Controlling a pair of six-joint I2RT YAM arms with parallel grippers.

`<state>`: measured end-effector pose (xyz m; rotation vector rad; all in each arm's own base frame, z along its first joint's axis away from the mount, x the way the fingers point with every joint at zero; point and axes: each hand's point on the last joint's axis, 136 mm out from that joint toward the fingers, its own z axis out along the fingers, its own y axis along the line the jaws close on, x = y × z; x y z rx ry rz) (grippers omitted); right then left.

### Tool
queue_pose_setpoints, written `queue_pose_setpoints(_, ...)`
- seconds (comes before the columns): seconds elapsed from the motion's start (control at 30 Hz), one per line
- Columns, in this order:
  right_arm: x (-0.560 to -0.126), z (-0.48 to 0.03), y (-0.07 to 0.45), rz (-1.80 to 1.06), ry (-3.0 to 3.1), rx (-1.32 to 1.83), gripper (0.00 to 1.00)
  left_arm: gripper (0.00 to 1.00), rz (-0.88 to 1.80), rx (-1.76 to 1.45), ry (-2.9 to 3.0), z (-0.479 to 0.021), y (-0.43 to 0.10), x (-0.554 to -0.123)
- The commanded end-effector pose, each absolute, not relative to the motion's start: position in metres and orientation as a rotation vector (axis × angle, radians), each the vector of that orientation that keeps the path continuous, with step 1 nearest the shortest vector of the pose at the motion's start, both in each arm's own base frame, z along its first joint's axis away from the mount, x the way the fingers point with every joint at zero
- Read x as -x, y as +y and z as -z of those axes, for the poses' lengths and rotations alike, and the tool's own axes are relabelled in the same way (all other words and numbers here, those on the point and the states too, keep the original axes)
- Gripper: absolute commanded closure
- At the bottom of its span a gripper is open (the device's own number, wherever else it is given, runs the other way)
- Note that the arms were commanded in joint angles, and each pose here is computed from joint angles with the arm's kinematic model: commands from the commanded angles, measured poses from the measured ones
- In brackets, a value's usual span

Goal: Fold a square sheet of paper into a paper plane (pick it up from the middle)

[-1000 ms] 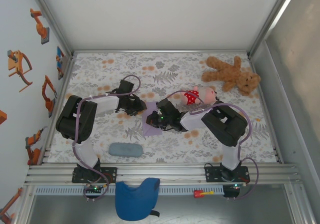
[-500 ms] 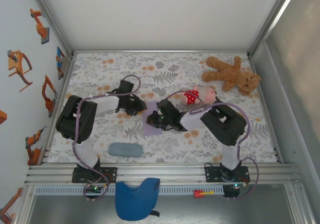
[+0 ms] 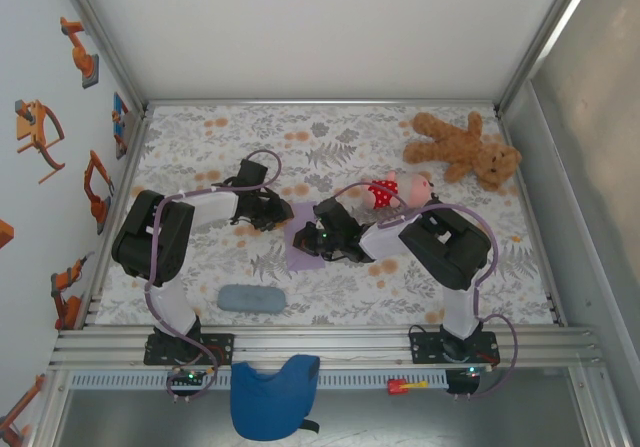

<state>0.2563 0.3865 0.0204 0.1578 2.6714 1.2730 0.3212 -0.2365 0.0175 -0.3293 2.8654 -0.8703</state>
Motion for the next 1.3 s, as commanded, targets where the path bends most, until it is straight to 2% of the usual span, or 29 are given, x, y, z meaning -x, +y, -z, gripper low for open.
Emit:
queue_pose_setpoints(0.0,-0.264,-0.013,0.385,-1.246,2.669,-0.188,1.0,0.74,0.812,0.339,2.926,-0.004,-0.229,-0.308)
queue_pose_setpoints(0.27,-0.261,-0.006,0.38,-1.213,2.701,-0.203,1.0,0.74,0.821,0.332,2.908,-0.012,-0.23,-0.311)
queue_pose_setpoints(0.6,-0.257,0.002,0.377,-1.185,2.737,-0.221,0.8,0.69,0.847,0.351,2.742,-0.077,-0.214,-0.335)
queue_pose_setpoints(0.87,-0.255,0.006,0.373,-1.156,2.755,-0.229,0.69,0.67,0.808,0.438,2.686,-0.092,-0.18,-0.33)
queue_pose_setpoints(1.07,-0.254,0.009,0.37,-1.13,2.773,-0.235,0.69,0.68,0.83,0.45,2.675,-0.095,-0.175,-0.316)
queue_pose_setpoints(1.27,-0.25,0.016,0.362,-1.053,2.818,-0.235,0.85,0.76,0.884,0.415,2.689,-0.094,-0.184,-0.3)
